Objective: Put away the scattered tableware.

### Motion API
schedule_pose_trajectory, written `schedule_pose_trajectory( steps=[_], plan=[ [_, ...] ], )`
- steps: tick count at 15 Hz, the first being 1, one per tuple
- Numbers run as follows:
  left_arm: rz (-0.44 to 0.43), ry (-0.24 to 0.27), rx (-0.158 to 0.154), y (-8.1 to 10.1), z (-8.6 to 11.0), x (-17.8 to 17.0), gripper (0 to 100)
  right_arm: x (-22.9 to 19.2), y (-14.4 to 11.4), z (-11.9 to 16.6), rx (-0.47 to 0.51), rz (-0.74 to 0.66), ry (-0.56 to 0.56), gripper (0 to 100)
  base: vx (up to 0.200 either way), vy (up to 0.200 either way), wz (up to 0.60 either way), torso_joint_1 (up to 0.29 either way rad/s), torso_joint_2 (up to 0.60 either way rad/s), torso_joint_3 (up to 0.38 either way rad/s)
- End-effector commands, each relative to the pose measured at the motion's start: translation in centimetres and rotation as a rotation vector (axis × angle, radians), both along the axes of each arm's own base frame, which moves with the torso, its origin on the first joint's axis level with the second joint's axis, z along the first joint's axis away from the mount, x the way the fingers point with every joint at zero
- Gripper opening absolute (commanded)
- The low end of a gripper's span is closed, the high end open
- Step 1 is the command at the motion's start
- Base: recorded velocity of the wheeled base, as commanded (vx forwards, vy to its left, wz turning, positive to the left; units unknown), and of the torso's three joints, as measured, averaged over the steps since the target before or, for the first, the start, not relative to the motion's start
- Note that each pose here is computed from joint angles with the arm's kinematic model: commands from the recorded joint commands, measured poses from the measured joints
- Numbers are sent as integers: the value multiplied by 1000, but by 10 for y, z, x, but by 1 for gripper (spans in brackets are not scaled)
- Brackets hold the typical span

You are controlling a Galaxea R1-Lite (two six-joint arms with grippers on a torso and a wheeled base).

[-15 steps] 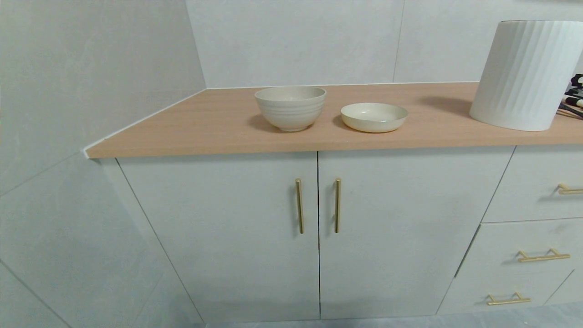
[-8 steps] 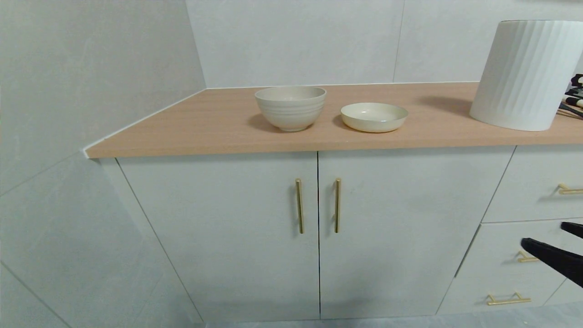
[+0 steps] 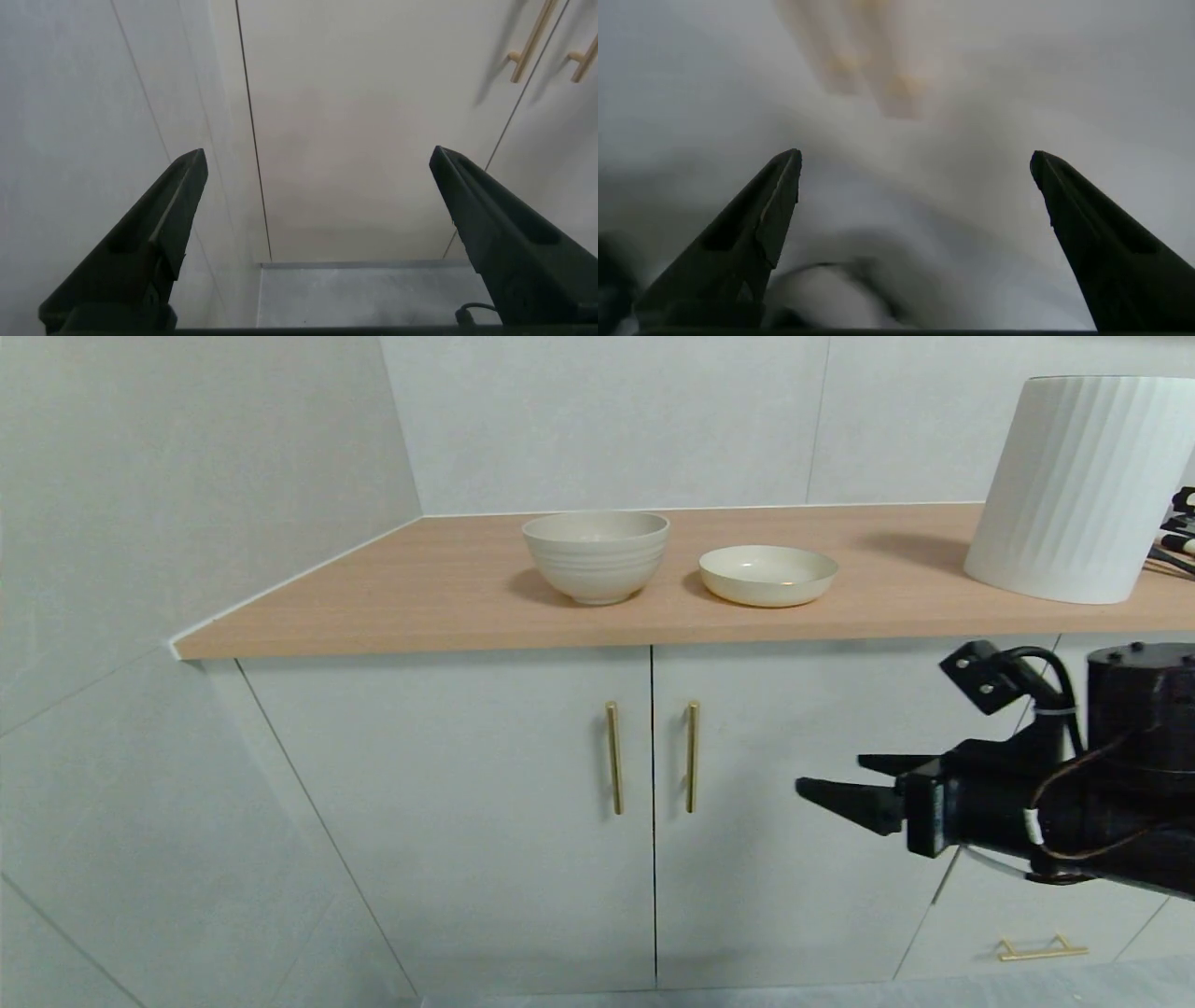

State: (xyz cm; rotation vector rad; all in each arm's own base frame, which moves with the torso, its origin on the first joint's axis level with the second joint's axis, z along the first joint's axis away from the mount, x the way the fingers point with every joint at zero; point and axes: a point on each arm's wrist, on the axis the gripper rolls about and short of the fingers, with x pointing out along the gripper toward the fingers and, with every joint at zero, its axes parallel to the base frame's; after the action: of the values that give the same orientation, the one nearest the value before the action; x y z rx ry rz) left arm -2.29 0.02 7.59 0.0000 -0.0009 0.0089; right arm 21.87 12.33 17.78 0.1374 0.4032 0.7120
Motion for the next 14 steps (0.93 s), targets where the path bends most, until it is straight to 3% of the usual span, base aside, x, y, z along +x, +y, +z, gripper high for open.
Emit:
schedule_pose_trajectory(
  steps=[1, 5, 10, 14],
  plan=[
    [0, 2, 0, 0, 0, 0, 100, 16, 35, -21, 18, 121, 92, 100, 0, 0, 0, 0, 0, 0],
    [2, 2, 0, 0, 0, 0, 100, 46, 56, -36, 16, 146, 124, 100, 0, 0, 0, 0, 0, 0],
    [2, 2, 0, 0, 0, 0, 100, 73, 73, -64, 66, 143, 41, 100, 0, 0, 0, 0, 0, 0],
    [2, 2, 0, 0, 0, 0, 100, 82, 79, -71, 134, 132, 14, 100, 0, 0, 0, 0, 0, 0]
  ],
)
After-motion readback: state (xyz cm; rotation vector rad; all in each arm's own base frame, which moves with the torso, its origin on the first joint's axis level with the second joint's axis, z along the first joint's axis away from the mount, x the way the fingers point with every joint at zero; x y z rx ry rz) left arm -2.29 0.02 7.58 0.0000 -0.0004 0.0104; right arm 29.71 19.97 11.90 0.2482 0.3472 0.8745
